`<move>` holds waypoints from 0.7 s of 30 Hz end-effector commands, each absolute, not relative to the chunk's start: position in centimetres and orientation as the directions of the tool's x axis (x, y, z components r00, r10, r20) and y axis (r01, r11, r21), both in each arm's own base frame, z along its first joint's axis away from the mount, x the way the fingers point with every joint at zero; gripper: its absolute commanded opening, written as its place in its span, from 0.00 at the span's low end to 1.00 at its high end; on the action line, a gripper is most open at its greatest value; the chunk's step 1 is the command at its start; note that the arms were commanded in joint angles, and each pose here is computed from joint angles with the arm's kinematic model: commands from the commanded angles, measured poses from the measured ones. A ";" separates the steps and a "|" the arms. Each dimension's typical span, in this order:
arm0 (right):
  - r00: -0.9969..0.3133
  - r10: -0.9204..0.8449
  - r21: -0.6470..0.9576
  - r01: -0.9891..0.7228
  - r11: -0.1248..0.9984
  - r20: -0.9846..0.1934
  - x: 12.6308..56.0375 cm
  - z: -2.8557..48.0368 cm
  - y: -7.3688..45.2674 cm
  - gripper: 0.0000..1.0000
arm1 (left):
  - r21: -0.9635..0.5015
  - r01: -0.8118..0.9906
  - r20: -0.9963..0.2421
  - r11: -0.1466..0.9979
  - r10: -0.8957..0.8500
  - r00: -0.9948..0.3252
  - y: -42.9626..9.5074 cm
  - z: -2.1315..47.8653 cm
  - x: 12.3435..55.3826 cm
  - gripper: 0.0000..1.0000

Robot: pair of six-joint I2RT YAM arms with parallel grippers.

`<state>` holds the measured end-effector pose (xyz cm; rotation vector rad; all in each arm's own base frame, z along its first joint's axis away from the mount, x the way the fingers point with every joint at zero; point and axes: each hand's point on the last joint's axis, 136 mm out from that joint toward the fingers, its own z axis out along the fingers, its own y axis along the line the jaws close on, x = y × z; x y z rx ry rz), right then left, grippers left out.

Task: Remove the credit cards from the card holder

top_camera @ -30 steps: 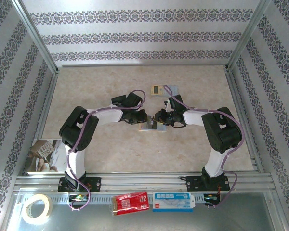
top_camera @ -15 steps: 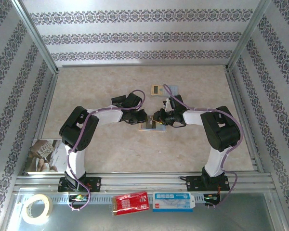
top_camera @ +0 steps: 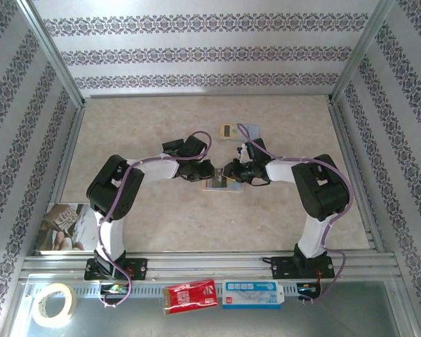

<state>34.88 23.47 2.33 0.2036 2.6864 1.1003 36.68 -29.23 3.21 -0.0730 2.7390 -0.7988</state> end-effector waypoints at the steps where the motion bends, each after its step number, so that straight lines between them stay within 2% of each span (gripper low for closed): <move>1: -0.961 0.242 0.639 0.100 0.763 -0.138 34.2 0.6 21.9 0.15 | -0.414 -0.029 -0.173 0.910 -0.110 -0.979 -26.7 -1.2 34.3 0.17; 7: -0.937 0.274 0.635 0.078 0.768 -0.215 34.7 2.5 20.7 0.07 | -0.426 -0.019 -0.193 0.905 -0.111 -0.975 -26.9 -0.2 34.7 0.18; 11: -0.910 0.312 0.643 0.070 0.763 -0.271 34.7 3.9 19.4 0.01 | -0.481 0.006 -0.219 0.877 -0.113 -0.969 -27.9 2.6 35.3 0.25; 16: -0.893 0.321 0.690 0.015 0.723 -0.317 34.1 5.8 19.4 0.00 | -0.562 0.048 -0.275 0.826 -0.132 -0.952 -29.4 6.2 36.8 0.31; 21: -0.875 0.340 0.745 -0.036 0.666 -0.346 33.9 7.9 19.7 0.00 | -0.670 0.022 -0.275 0.742 -0.221 -0.936 -30.2 8.0 37.8 0.39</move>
